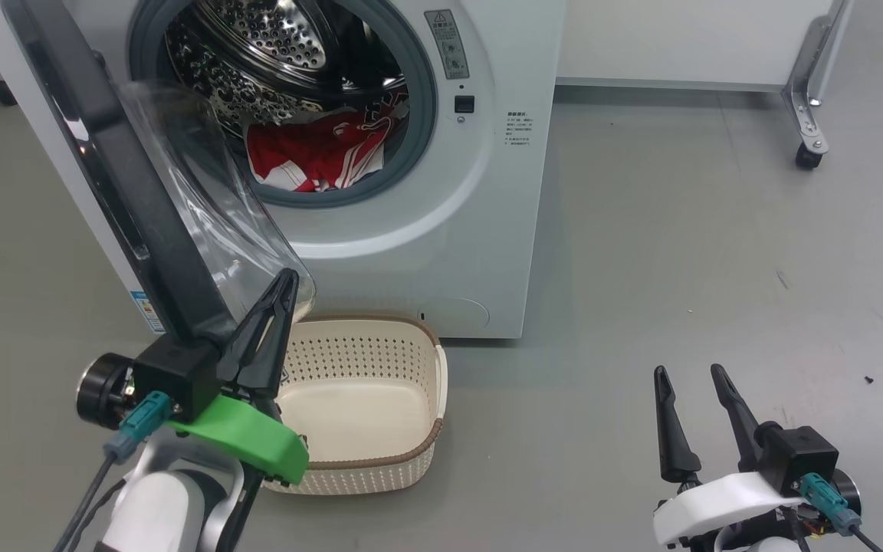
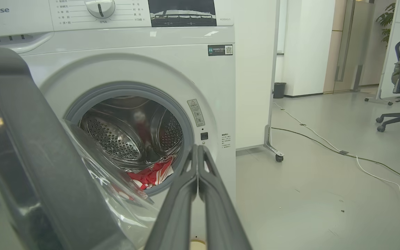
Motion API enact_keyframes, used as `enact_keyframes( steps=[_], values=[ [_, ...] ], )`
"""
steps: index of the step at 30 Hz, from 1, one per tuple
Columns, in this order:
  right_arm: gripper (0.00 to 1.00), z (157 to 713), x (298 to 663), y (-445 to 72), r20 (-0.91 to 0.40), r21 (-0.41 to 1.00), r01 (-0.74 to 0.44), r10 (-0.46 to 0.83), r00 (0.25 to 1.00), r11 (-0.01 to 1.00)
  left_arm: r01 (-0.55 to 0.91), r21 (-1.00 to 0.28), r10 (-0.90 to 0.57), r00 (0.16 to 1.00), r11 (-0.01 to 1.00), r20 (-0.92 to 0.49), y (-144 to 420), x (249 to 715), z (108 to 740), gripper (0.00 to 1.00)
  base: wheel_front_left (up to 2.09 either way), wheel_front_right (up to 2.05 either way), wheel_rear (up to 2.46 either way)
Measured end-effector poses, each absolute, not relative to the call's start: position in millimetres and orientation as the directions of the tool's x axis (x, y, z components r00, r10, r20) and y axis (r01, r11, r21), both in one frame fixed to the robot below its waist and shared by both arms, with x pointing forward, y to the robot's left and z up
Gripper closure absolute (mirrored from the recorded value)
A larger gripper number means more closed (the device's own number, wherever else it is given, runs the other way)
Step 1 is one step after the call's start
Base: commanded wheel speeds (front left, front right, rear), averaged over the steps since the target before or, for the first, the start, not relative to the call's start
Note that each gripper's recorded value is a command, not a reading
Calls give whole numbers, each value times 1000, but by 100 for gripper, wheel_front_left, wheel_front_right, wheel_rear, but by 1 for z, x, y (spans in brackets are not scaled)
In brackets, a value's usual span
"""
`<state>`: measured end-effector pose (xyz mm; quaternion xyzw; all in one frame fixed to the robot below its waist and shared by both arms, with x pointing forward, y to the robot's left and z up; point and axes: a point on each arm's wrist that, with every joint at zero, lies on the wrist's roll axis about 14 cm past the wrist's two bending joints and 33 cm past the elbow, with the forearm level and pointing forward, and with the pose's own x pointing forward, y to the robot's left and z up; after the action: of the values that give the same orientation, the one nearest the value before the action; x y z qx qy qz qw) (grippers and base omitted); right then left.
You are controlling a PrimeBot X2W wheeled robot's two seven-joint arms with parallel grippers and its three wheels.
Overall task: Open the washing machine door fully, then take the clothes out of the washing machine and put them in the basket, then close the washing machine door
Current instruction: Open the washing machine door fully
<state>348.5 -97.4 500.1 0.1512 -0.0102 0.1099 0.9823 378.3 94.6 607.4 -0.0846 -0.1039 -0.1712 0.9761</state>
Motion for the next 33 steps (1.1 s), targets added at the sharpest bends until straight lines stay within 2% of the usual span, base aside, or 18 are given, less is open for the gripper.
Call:
enact_keyframes(
  steps=[10, 33],
  values=[
    [0, 497, 350, -96, 44, 302, -215, 212, 976, 929, 342, -220, -342, 939, 914, 38, 87, 373, 552, 100, 0, 0, 0],
    [0, 487, 354, -105, 18, 307, -183, 187, 982, 934, 238, -299, -294, 942, 924, -159, 101, 379, 495, 100, 0, 0, 0]
  ],
)
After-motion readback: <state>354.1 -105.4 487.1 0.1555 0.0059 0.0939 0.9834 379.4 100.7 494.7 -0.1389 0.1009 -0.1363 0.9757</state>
